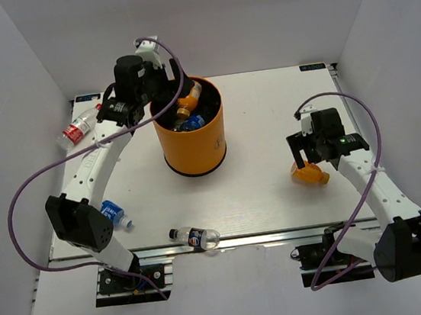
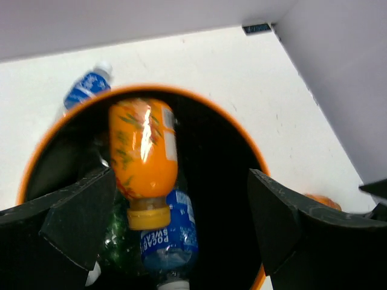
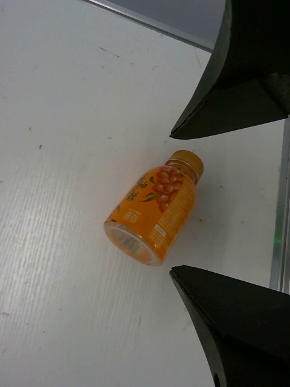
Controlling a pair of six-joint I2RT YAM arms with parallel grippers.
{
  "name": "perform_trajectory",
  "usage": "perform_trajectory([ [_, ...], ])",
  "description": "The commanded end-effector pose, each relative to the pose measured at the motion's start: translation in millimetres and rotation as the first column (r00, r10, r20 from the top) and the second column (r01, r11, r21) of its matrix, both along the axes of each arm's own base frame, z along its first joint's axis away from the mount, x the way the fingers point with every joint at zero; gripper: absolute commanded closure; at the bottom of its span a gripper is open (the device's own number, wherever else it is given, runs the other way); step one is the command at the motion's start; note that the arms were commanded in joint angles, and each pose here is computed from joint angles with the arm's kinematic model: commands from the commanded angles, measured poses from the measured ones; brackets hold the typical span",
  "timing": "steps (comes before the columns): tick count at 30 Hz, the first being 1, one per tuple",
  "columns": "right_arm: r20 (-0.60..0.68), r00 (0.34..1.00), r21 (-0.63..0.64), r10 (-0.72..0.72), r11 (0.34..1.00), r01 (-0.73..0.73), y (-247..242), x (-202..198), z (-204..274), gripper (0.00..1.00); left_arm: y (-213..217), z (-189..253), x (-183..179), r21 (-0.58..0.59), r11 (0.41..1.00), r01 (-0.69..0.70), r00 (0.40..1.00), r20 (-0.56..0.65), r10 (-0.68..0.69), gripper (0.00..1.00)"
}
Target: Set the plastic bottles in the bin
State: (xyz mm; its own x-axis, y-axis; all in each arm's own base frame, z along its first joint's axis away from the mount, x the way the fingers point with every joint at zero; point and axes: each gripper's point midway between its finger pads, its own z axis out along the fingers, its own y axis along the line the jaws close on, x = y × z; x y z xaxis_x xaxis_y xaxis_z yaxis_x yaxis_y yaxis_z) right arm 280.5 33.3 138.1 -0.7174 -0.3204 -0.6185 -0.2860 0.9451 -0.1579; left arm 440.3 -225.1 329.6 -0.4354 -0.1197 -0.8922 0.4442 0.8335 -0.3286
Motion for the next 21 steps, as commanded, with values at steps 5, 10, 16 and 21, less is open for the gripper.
perform_trajectory([
  [5, -0.131, 0.988, -0.09, 0.08, 0.992, -0.093, -4.1, -20.8, -33.0, 0.11, 35.6, 56.6, 40.2, 0.01, 0.986, -0.165, 0.984, 0.067, 0.164, 0.02],
  [10, -0.168, 0.982, -0.113, 0.082, 0.988, -0.102, -4.9, -21.5, -42.0, 0.11, 91.4, 89.8, 57.2, -0.098, 0.969, -0.226, 0.969, 0.082, 0.235, 0.02],
  [16, -0.279, 0.958, -0.178, 0.064, 0.977, -0.117, -14.2, -22.3, -75.0, 0.11, 168.2, 87.6, 39.8, -0.168, 0.902, -0.398, 0.904, 0.096, 0.417, 0.02],
  [21, -0.327, 0.939, -0.221, 0.11, 0.957, -0.189, -16.3, -7.0, -105.5, 0.11, 192.2, 22.9, 8.7, -0.173, 0.833, -0.526, 0.845, 0.005, 0.534, 0.02],
])
